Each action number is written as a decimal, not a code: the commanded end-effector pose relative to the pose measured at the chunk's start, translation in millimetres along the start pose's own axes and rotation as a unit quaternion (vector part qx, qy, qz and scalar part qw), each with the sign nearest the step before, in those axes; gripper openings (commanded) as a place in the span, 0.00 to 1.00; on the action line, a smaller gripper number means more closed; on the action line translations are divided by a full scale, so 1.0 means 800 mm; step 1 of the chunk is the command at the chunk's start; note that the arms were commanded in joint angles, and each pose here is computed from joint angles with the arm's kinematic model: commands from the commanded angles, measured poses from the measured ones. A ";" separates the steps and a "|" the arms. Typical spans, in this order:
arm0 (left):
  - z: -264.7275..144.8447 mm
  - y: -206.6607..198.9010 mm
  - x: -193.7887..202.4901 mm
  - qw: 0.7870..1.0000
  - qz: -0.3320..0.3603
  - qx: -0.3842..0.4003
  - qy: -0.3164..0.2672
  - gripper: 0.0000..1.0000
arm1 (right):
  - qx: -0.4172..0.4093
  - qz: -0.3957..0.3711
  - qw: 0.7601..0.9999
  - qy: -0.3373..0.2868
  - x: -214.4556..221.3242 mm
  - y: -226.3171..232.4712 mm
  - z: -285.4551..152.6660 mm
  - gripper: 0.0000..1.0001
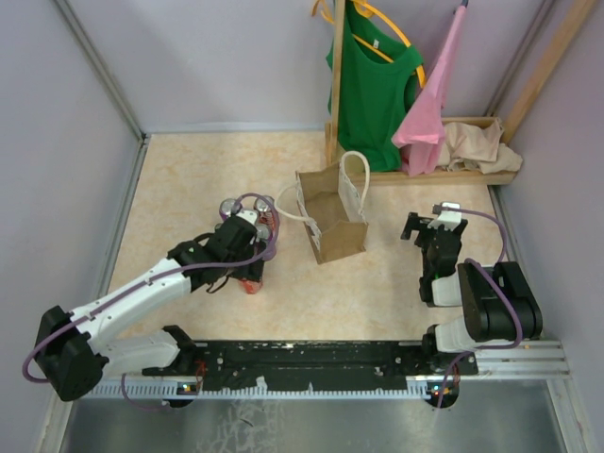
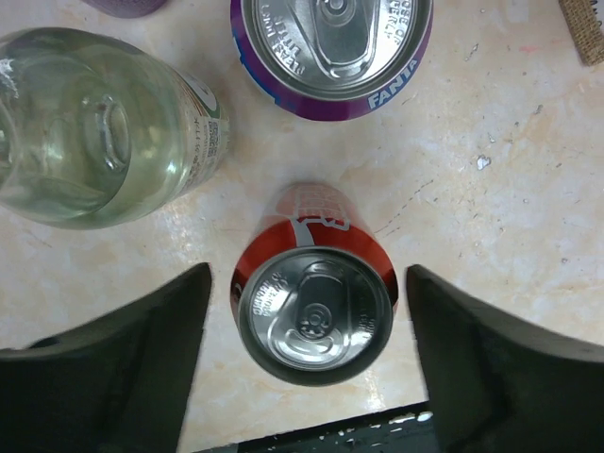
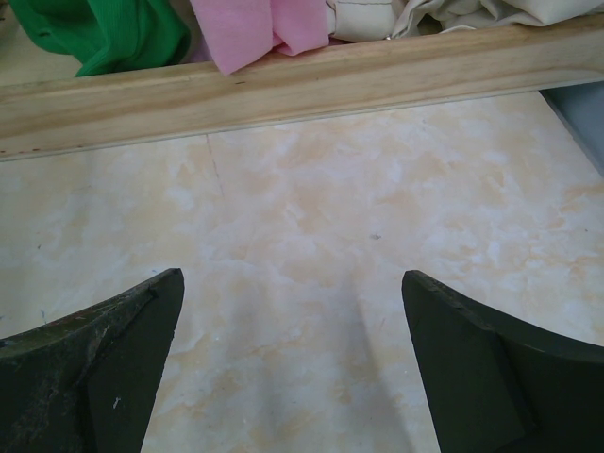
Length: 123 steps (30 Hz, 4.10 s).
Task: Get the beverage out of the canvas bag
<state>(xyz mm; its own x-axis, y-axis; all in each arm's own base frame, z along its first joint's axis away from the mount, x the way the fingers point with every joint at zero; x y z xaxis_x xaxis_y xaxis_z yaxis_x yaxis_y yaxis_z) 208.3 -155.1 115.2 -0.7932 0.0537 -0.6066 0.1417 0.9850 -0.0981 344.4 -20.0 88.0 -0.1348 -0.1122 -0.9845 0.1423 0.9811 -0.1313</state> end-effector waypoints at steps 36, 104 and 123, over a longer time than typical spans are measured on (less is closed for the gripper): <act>-0.108 0.115 -0.311 0.936 -0.058 -0.065 -0.341 1.00 | 0.006 0.007 0.999 -0.035 -0.026 -0.002 0.008 0.99; -0.123 0.287 -0.273 0.853 -0.180 -0.160 -0.463 1.00 | 0.006 0.007 0.999 -0.035 -0.026 -0.002 0.008 0.99; -0.107 0.284 -0.260 0.860 -0.180 -0.152 -0.452 1.00 | 0.006 0.007 0.999 -0.035 -0.026 -0.003 0.008 0.99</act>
<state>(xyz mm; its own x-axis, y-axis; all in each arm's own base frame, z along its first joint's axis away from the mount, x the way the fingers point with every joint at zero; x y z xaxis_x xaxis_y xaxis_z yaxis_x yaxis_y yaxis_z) 355.3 75.1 279.6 0.0153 -0.2811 -0.9596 -0.3114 0.9106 -0.2717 344.4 -20.0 88.0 -0.1348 -0.1122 -0.9845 0.1423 0.9811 -0.1313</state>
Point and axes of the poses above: each gripper's point midway between its finger pads, its own z axis out along the fingers, its own y axis along the line the jaws close on, x = y × z, the point moved 1 cm from there along -z, back along the fingers, and after that the axes turned 9 degrees about -z, right-handed, at the moved point
